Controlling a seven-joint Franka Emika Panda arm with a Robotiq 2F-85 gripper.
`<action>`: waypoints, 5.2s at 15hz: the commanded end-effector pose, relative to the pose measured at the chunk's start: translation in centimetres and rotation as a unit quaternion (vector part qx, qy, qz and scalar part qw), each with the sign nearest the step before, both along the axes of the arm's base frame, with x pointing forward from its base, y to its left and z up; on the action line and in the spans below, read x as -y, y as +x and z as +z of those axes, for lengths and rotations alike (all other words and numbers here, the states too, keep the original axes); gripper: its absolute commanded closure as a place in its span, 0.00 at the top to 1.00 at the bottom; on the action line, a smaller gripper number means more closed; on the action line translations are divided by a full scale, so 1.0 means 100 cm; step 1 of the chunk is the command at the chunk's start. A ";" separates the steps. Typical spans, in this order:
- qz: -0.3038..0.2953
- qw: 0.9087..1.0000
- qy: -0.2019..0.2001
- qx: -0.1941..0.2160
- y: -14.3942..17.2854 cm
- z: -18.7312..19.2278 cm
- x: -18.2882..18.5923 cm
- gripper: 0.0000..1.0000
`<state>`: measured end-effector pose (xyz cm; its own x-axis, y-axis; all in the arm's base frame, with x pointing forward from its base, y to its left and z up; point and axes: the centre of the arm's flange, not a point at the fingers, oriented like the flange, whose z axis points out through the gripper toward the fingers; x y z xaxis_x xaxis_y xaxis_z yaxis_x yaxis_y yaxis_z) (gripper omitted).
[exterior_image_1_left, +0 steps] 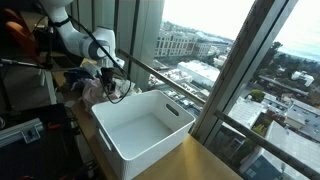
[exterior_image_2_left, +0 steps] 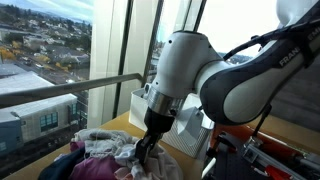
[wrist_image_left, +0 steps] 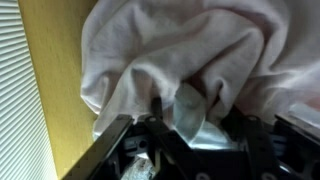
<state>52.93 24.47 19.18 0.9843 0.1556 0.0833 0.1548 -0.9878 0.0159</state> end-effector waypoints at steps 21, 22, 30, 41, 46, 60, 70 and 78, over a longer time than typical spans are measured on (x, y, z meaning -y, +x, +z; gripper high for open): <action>-0.135 0.976 0.040 0.168 0.037 0.268 0.266 0.01; -0.144 0.975 0.036 0.166 0.035 0.258 0.279 0.01; -0.182 0.976 0.020 0.114 0.003 0.174 0.305 0.01; -0.113 0.982 0.028 0.152 0.007 0.226 0.173 0.93; -0.026 0.988 0.019 0.148 -0.006 0.207 0.039 1.00; 0.070 0.993 -0.080 0.046 -0.005 0.026 -0.014 1.00; 0.077 0.988 -0.123 -0.049 -0.007 -0.023 0.023 0.65; 0.056 0.994 -0.088 -0.044 0.008 0.055 0.053 0.05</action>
